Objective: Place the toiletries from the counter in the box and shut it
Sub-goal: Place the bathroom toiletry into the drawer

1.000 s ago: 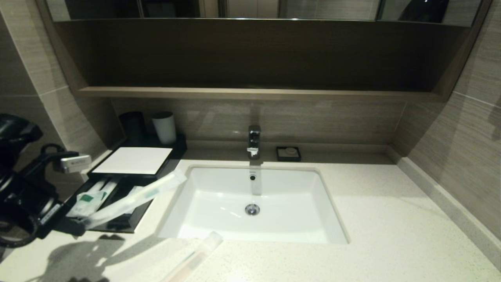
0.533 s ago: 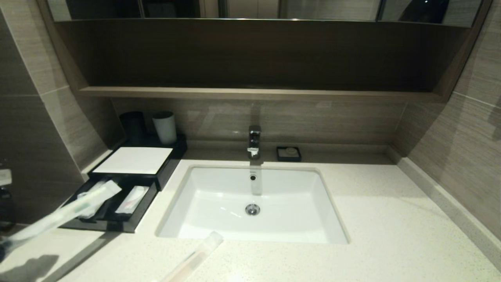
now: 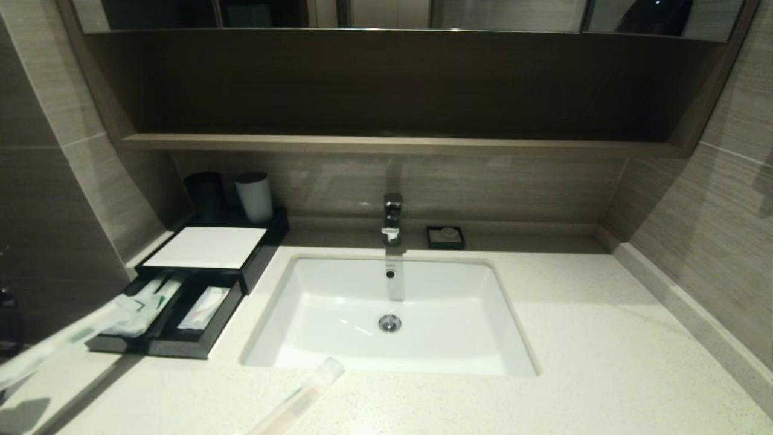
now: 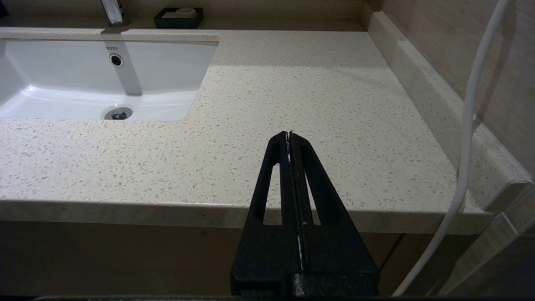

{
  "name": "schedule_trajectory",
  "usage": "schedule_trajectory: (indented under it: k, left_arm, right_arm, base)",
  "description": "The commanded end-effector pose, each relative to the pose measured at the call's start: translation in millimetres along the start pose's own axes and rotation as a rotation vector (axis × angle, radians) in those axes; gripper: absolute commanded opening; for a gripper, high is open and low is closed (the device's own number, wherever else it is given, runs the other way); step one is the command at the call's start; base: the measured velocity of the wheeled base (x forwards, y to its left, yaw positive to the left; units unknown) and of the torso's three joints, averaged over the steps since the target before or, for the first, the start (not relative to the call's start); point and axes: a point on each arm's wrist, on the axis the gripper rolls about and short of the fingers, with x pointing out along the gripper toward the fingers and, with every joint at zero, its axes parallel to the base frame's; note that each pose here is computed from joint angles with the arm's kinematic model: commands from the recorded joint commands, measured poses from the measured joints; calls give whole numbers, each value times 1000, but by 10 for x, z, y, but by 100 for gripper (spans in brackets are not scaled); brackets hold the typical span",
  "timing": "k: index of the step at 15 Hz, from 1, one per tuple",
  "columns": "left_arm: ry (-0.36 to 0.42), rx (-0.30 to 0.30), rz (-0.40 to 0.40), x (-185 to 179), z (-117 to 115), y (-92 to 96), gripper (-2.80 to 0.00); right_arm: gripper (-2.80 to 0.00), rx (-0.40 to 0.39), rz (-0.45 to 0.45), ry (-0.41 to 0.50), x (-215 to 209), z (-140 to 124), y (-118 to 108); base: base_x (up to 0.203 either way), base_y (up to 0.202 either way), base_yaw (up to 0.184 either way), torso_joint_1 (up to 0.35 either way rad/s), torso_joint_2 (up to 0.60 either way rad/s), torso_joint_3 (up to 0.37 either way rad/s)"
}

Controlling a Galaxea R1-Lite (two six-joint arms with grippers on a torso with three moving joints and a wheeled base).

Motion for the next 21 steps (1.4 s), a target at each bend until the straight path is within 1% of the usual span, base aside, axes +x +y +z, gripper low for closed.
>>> schedule_trajectory:
  k: [1, 3, 4, 6, 7, 9, 11, 12, 14, 15, 16, 20, 21]
  left_arm:
    - [30, -31, -18, 113, 81, 1, -280]
    - [26, -131, -19, 140, 125, -44, -280]
    - [40, -146, -31, 175, 134, -135, -280]
    - [81, -128, -52, 259, 96, -303, -280]
    - [93, -110, -59, 297, 94, -365, -280]
    - [84, -87, -72, 342, 159, -437, -280]
    - [63, -85, -83, 337, 252, -438, -280]
    - [56, -97, -84, 335, 304, -429, -280]
    - [41, -161, -85, 319, 372, -416, -280]
    - [36, -203, -98, 314, 394, -423, -280]
    - [41, -221, -110, 323, 408, -455, -280]
    - [67, -247, -121, 380, 451, -518, -280]
    - [74, -244, -122, 393, 457, -526, -280]
  right_arm:
    - [-280, -1, 0, -1, -1, 0, 0]
    - [-280, -1, -1, -1, -1, -1, 0]
    - [-280, -1, 0, 0, 0, 0, 0]
    - [-280, -1, 0, -1, -1, -1, 0]
    - [-280, -1, 0, -2, -1, 0, 0]
    - [-280, -1, 0, -3, -1, 1, 0]
    - [-280, -1, 0, -3, -1, 1, 0]
    - [-280, -1, 0, -1, -1, -1, 0]
    - [-280, -1, 0, -1, -1, -1, 0]
    - [-280, -1, 0, -2, -1, 0, 0]
    - [-280, -1, 0, -3, -2, 3, 0]
    - [-280, -1, 0, -1, -1, -1, 0]
    - [-280, -1, 0, -1, -1, -1, 0]
  base:
    - [0, 0, 0, 0, 0, 0]
    - [0, 0, 0, 0, 0, 0]
    - [0, 0, 0, 0, 0, 0]
    - [0, 0, 0, 0, 0, 0]
    - [0, 0, 0, 0, 0, 0]
    - [0, 0, 0, 0, 0, 0]
    - [0, 0, 0, 0, 0, 0]
    - [0, 0, 0, 0, 0, 0]
    - [0, 0, 0, 0, 0, 0]
    - [0, 0, 0, 0, 0, 0]
    - [0, 0, 0, 0, 0, 0]
    - [0, 0, 0, 0, 0, 0]
    - [0, 0, 0, 0, 0, 0]
